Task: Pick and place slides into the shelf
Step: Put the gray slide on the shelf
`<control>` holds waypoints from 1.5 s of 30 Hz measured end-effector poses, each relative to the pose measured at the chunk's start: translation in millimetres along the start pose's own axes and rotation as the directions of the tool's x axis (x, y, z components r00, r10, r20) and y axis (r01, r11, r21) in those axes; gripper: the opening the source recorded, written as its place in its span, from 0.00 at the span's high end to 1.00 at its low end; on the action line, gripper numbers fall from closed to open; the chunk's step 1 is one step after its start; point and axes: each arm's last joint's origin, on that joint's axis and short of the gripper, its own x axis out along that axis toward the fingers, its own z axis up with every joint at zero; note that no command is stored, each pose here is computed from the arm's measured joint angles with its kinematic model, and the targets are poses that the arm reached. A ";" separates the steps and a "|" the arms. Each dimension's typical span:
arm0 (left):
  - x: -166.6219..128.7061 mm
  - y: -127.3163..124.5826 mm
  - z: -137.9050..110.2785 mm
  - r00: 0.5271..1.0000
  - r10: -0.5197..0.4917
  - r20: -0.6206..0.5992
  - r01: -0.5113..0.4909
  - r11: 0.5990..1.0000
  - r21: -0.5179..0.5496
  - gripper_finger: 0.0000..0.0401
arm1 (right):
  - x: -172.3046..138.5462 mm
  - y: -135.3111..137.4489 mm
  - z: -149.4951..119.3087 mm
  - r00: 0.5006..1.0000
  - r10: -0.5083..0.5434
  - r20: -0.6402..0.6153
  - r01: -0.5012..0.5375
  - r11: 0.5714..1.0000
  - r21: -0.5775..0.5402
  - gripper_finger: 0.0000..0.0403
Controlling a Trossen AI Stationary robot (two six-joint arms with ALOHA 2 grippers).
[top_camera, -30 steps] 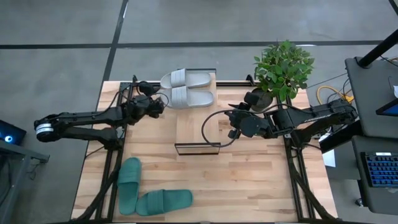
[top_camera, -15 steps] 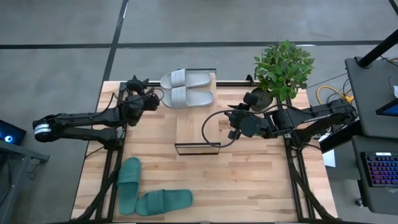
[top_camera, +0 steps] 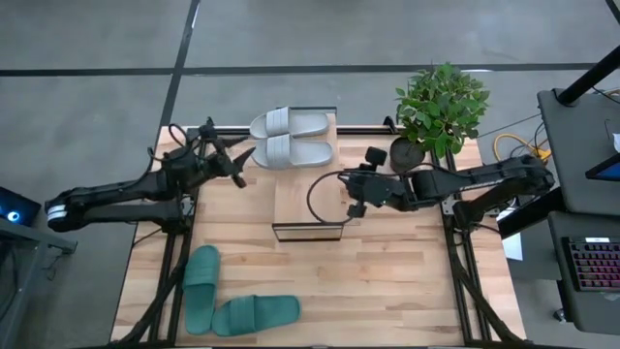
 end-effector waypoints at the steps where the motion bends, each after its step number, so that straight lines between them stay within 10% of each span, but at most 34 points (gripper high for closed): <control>1: -1.1 -0.2 0.5 1.000 -0.023 0.022 0.023 1.000 -0.016 0.70 | 5.0 -0.1 -0.2 1.000 -0.001 0.020 0.001 1.000 0.004 0.74; 8: -2.3 0.3 1.6 0.998 -0.036 0.047 0.040 0.996 -0.079 0.98 | 41.9 -11.6 -1.9 0.963 0.190 0.193 -0.191 0.981 -0.009 0.78; 17: -2.3 1.2 2.4 0.998 -0.027 0.053 0.033 0.993 -0.112 0.98 | 85.4 -11.3 4.9 0.968 0.198 0.154 -0.191 0.980 -0.061 0.97; 45: 2.1 -2.6 0.1 0.999 -0.037 0.022 0.039 0.994 -0.102 0.99 | 142.2 -6.6 17.5 0.937 0.350 0.014 -0.347 0.932 -0.108 0.98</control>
